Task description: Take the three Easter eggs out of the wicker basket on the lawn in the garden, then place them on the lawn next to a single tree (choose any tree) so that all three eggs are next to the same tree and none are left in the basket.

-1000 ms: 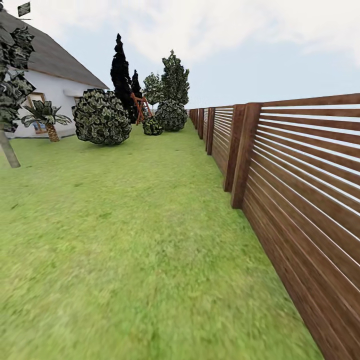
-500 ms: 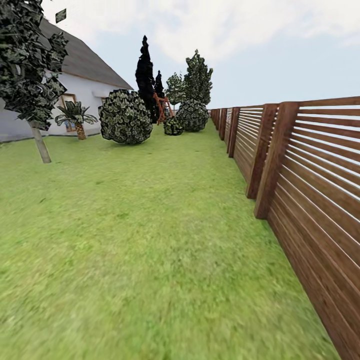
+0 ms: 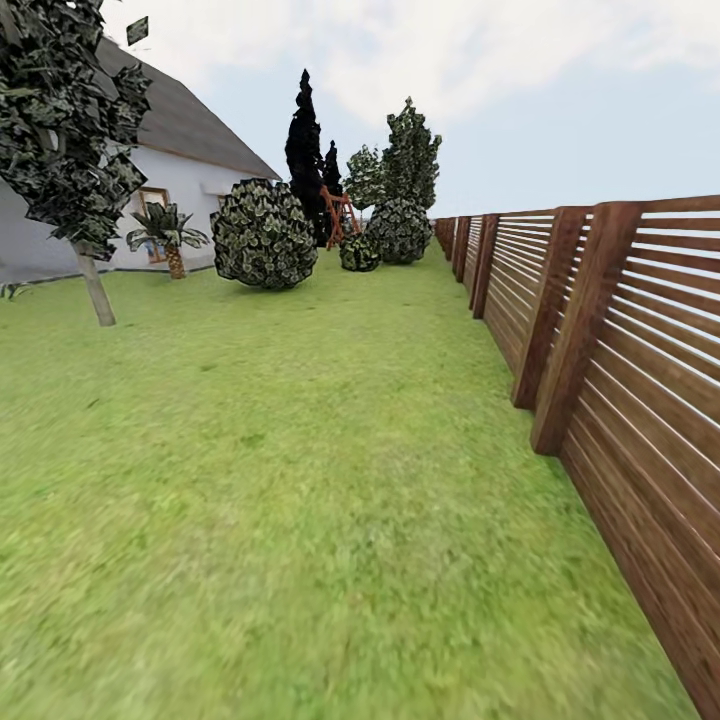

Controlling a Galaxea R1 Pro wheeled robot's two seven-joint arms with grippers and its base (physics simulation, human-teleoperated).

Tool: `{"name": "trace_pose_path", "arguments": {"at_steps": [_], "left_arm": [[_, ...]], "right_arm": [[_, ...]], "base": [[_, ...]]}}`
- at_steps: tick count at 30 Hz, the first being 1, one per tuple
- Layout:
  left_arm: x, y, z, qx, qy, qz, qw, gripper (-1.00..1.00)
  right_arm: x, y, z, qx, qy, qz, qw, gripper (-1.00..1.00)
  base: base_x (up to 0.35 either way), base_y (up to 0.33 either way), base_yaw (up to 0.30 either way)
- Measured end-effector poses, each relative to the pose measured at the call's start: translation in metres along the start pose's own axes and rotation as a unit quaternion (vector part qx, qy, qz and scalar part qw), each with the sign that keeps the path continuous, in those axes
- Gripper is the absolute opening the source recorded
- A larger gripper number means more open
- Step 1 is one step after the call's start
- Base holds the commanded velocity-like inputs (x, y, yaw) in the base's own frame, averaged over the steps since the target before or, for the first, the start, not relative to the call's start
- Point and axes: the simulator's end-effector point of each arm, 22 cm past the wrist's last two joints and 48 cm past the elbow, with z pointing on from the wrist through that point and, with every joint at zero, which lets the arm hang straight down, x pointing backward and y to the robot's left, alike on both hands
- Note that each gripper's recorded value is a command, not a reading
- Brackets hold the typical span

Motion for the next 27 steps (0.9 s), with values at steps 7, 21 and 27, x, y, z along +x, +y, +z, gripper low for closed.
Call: {"name": "trace_pose_path", "arguments": {"at_steps": [7, 21, 27], "left_arm": [[0.0002, 0.0001, 0.0, 0.0, 0.0, 0.0, 1.0, 1.0], [-0.0002, 0.0004, 0.0, 0.0, 0.0, 0.0, 1.0, 1.0], [-0.0005, -0.0001, 0.0, 0.0, 0.0, 0.0, 1.0, 1.0]], "right_arm": [[-0.0001, 0.0, 0.0, 0.0, 0.0, 0.0, 1.0, 1.0], [0.0, 0.0001, 0.0, 0.0, 0.0, 0.0, 1.0, 1.0], [0.0004, 0.0, 0.0, 0.0, 0.001, 0.0, 1.0, 1.0]], "base": [[0.335, 0.0, 0.204], [0.335, 0.0, 0.11], [0.335, 0.0, 0.0]]}}
